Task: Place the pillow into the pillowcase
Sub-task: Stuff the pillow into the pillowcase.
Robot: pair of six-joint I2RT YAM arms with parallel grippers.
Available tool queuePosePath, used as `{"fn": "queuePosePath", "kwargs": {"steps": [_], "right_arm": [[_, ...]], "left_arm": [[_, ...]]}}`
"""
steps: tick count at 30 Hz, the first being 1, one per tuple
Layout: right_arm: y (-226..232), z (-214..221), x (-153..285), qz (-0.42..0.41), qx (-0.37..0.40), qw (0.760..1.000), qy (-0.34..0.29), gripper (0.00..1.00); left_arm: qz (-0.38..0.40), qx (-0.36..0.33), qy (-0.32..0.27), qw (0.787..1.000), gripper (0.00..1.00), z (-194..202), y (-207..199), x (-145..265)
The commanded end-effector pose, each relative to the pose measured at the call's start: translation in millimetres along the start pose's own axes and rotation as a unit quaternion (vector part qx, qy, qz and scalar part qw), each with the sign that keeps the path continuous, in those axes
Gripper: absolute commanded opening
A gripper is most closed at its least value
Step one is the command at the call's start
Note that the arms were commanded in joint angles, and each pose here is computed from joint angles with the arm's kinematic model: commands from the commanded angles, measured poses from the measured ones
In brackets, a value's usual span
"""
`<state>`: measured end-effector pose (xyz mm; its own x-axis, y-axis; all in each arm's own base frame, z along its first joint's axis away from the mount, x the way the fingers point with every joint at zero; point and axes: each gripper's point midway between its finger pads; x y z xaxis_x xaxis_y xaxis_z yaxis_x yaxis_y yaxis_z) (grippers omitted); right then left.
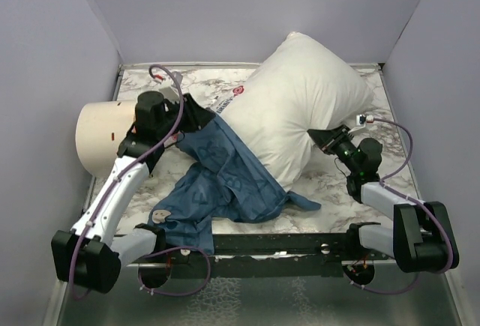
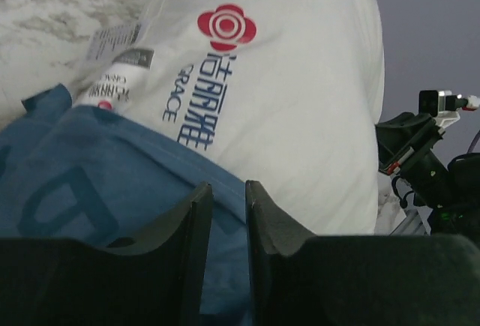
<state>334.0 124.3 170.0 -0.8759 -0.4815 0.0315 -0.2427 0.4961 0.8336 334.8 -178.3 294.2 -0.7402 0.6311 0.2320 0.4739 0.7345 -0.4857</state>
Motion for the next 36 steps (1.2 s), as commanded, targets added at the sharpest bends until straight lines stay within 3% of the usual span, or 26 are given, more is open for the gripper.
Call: {"fn": "queuePosePath", "kwargs": {"steps": [1,6,11,19,26,28,32,36], "right_arm": [[24,5,6,-0.065,0.01,0.998,0.01,0.08],[23,10,12,-0.064,0.009,0.998,0.013,0.08],[26,17,19,-0.069,0.009,0.997,0.026,0.07],[28,36,44,-0.076,0.012,0.996,0.044,0.04],[38,46,59,-0.094,0.037,0.993,0.062,0.05],[48,47,60,-0.119,0.062,0.988,0.075,0.09],[87,46,67,-0.206,0.141,0.962,0.108,0.33],[114,42,75,-0.254,0.205,0.935,0.136,0.47]], "left_arm": [[-0.06,0.044,-0.013,0.997,0.24,34,-2,15],[-0.114,0.047,0.008,0.992,0.18,63,10,11],[-0.119,0.018,0.036,0.992,0.16,73,25,-23],[-0.028,-0.036,0.045,0.998,0.17,29,-2,-116],[0.016,-0.057,0.076,0.995,0.23,24,-15,-188],[0.005,-0.073,0.075,0.994,0.3,16,-11,-197],[-0.049,-0.122,0.04,0.991,0.49,-25,7,-186],[-0.075,-0.123,0.006,0.99,0.54,-60,24,-143]]}}
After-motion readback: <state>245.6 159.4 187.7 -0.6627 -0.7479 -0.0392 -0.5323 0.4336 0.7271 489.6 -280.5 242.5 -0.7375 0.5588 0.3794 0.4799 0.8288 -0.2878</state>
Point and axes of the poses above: each gripper's point midway between its finger pads, its own x axis back along the fingers, its own y axis along the line the jaws close on, z = x × y, and after that the axes turned 7 degrees about -x, right-handed
